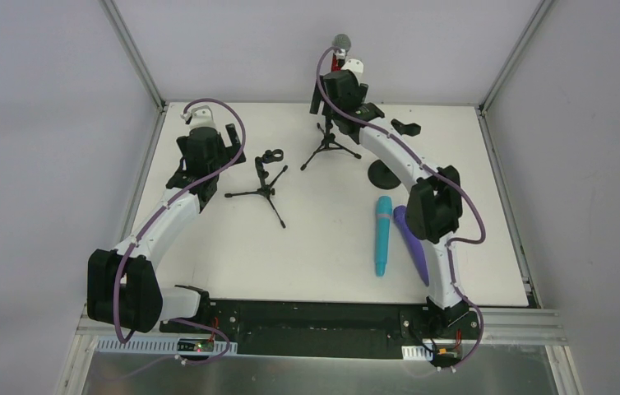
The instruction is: Attach the microphones to the stand
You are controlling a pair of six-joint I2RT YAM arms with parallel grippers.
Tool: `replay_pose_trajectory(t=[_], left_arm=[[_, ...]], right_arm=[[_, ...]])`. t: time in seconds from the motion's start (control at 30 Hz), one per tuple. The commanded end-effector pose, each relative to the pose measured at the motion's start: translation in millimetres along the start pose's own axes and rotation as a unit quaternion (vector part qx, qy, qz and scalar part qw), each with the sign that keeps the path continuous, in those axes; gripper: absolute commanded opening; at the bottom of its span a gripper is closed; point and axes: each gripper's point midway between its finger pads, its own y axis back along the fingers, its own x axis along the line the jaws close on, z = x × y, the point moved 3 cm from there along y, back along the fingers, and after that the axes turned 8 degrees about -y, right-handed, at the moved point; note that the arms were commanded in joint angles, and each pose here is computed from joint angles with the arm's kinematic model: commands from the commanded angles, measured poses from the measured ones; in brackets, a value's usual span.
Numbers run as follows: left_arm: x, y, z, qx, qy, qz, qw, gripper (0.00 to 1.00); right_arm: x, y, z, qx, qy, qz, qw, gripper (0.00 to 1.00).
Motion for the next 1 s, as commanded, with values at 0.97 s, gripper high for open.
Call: replay_pose_trajectory(t=[0.97], left_arm=[[-2,9,32,-0.059,0.001,-0.017,0.998,0.99]], right_arm=[[-130,212,30,0.045,-0.21,0.067,0.974,0.99]])
